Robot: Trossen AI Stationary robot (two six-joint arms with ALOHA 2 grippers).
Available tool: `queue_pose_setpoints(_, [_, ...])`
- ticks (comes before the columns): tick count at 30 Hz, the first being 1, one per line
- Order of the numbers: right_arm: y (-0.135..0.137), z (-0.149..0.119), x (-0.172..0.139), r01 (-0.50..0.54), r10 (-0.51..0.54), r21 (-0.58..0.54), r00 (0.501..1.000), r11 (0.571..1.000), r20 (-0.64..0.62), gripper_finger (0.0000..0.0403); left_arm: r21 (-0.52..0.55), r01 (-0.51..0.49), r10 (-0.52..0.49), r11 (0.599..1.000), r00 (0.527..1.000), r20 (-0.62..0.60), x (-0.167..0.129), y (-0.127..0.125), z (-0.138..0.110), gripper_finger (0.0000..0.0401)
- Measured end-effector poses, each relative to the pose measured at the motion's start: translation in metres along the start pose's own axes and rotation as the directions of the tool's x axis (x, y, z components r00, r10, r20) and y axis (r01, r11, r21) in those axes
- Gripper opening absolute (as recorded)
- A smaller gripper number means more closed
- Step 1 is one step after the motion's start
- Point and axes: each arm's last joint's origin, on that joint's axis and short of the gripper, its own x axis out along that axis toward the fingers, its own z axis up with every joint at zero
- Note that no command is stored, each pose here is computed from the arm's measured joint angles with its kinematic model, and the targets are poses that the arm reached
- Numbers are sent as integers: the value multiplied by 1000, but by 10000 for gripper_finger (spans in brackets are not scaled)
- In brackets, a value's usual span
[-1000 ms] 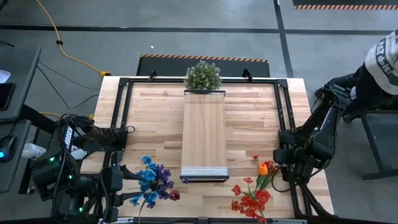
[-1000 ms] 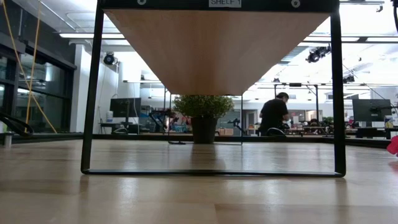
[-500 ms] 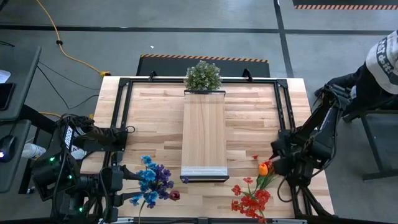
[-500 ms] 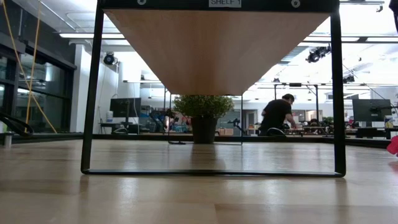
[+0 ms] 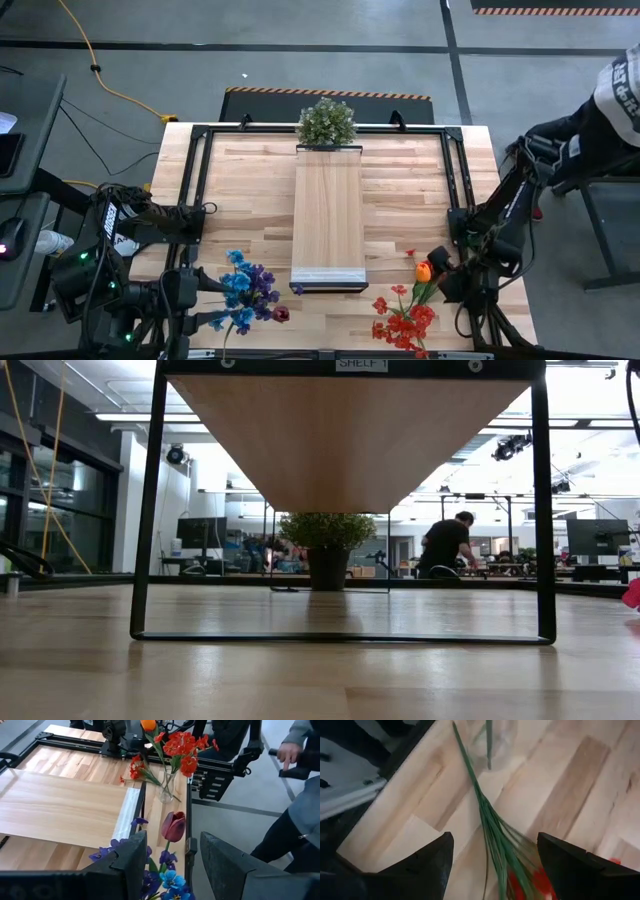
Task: Pick and place flowers into a vace then onto a shelf
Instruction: Put the red flowers into the right transparent vase
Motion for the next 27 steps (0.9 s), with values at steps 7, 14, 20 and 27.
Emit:
queue_pose_setpoints(7, [7,7,19,-34,34,-114,999,993,2,272,-10,6,-6,1000,1000,5,0,-1,1,216])
queue_pose_setpoints(14, [8,13,44,-50,47,-117,998,992,-29,246,-13,7,-7,1000,1000,9,0,-1,1,216])
queue_pose_setpoints(20, [3,15,56,-1,-5,-126,999,992,-48,227,-15,9,-9,1000,1000,9,0,-1,1,216])
queue_pose_setpoints(27, [3,13,67,-36,23,-140,995,990,-95,222,-53,36,-35,998,999,27,0,-5,3,216])
